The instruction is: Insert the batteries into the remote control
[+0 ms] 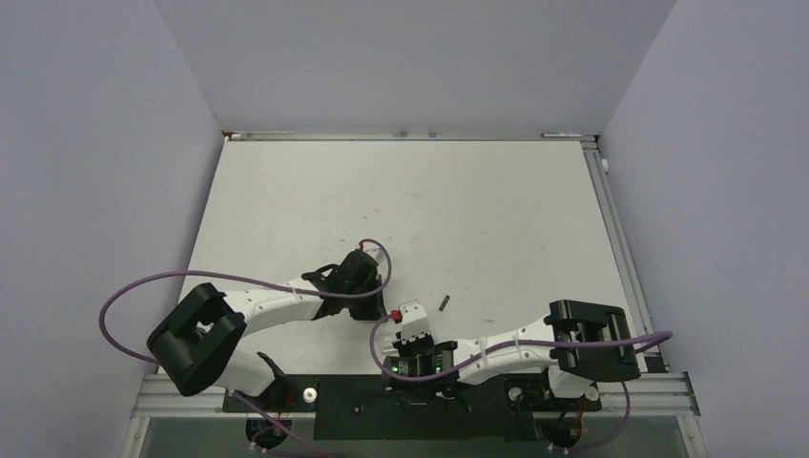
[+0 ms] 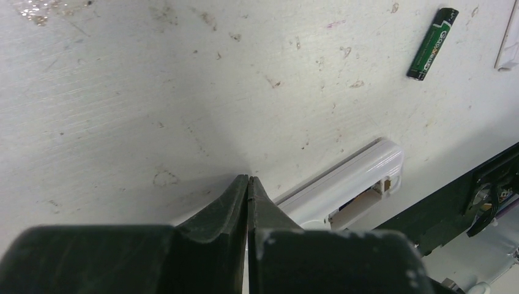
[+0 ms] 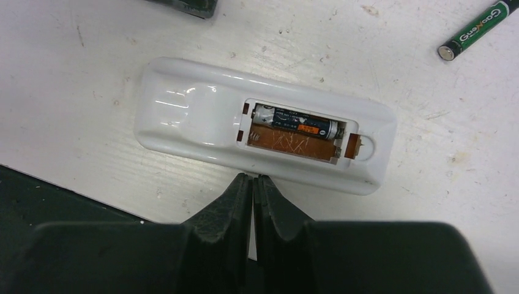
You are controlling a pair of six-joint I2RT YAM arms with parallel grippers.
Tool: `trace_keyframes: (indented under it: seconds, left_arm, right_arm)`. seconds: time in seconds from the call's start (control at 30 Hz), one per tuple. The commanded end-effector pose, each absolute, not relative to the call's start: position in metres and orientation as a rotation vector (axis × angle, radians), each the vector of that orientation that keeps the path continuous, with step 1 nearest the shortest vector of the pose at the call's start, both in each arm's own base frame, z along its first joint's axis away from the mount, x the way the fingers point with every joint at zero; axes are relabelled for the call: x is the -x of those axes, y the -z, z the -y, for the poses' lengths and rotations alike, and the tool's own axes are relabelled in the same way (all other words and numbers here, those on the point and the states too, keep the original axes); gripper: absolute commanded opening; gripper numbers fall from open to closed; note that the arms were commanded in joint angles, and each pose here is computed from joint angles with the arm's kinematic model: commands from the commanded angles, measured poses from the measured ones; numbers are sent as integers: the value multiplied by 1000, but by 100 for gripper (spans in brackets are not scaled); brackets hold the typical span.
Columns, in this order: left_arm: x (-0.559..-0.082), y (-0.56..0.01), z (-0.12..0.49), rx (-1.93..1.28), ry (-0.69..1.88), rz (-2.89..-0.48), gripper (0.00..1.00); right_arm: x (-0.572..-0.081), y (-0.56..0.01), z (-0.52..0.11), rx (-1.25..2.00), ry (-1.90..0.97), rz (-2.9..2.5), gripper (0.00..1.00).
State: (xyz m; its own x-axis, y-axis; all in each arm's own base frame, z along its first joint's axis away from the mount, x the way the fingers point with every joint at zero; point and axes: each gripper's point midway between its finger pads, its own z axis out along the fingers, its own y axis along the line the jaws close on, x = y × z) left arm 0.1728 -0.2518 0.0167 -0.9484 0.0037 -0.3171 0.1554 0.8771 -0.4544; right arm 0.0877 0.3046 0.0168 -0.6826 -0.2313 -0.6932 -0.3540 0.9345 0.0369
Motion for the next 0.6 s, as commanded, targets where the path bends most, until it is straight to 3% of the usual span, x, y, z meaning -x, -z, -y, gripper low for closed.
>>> trace_keyframes:
  seconds: [0.0, 0.2, 0.33, 0.57]
  left_arm:
    - [-182, -30, 244, -102, 686, -2682, 0]
    - [-189, -49, 233, -70, 663, -2627, 8]
    - [-189, -62, 228, -59, 668, -2585, 11]
    - [-183, -79, 220, -40, 702, -2534, 26]
  right_arm:
    - [-96, -40, -311, 407, -229, -2305, 9]
    - [-98, -58, -306, 419, -206, -2291, 26]
    - [-103, -75, -298, 394, -192, -2267, 32]
    - [-128, -96, -276, 340, -136, -2251, 42]
